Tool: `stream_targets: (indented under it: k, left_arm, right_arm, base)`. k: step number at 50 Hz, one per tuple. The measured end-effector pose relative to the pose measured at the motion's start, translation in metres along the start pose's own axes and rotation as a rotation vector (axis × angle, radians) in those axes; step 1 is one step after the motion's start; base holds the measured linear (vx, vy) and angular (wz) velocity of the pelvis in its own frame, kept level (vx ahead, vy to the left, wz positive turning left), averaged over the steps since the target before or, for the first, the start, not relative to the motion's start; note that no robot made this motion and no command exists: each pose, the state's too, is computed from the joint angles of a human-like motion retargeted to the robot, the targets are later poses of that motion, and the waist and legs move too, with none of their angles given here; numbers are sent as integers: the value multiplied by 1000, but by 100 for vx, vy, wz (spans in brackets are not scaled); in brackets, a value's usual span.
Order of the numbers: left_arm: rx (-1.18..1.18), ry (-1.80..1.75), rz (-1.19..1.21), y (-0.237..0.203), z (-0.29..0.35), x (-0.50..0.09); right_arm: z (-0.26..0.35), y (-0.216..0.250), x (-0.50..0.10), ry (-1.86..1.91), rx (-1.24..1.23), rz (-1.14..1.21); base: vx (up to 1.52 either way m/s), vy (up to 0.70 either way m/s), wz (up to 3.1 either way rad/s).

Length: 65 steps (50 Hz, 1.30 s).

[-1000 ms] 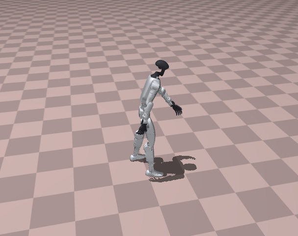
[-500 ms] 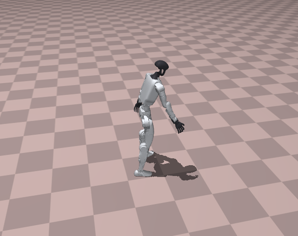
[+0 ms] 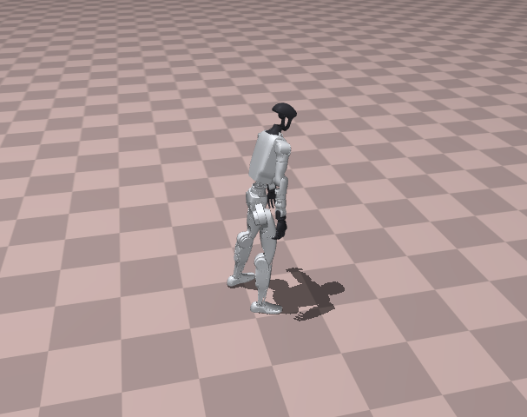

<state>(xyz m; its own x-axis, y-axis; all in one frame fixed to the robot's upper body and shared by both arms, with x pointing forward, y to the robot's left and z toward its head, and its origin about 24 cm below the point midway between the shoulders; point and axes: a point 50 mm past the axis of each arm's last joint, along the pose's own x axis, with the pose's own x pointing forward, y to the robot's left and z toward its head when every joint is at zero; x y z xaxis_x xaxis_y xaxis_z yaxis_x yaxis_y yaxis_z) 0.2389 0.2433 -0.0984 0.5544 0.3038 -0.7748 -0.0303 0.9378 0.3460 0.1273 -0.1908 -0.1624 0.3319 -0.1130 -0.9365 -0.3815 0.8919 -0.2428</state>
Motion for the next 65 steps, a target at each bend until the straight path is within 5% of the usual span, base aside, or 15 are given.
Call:
stream_targets:
  k: [9,16,22,24,26,29,39,44,46,49,57,65]
  left_arm:
    - [-86,-769,-1,-7,224,-66]
    - [-580,-1046,-151,-15,255,-117]
    - [-558,-949,-208,-23,184,-93]
    - [-757,-830,-222,-27,154,-81]
    - [-276,-709,-153,-30,106,-53]
    - [-45,-377,-122,-39,13,-24]
    - [-228,548,117,8,-208,-58]
    - [-454,516,135,26,-208,-56]
    - [-201,472,28,18,-197,-50]
    - [-171,379,3,9,-163,-34]
    - [-87,5,-54,-17,-18,-2]
    - [-203,-541,-8,-15,130,-28]
  right_arm:
    - [-95,18,-17,346,-12,150]
    - [-89,-9,-15,341,93,79]
    - [-16,-61,-6,178,46,-87]
    - [24,-83,-7,75,85,-202]
    - [65,-100,-12,-66,113,-257]
    - [116,-117,-25,-241,170,-362]
    - [239,-119,-81,-756,419,-360]
    - [192,-100,-51,-638,608,-260]
    - [156,-86,-34,-537,563,-255]
    - [91,-63,-12,-325,407,-241]
    - [-59,13,-8,229,62,100]
    - [-100,32,-21,343,213,265]
  base:
    - [48,-17,40]
    - [54,-9,-12]
    - [47,-10,-79]
    - [44,4,-58]
    - [43,10,-32]
    - [46,23,7]
    - [49,11,-36]
    - [48,15,13]
    - [42,16,56]
    - [38,13,57]
    - [40,5,73]
    - [45,-9,63]
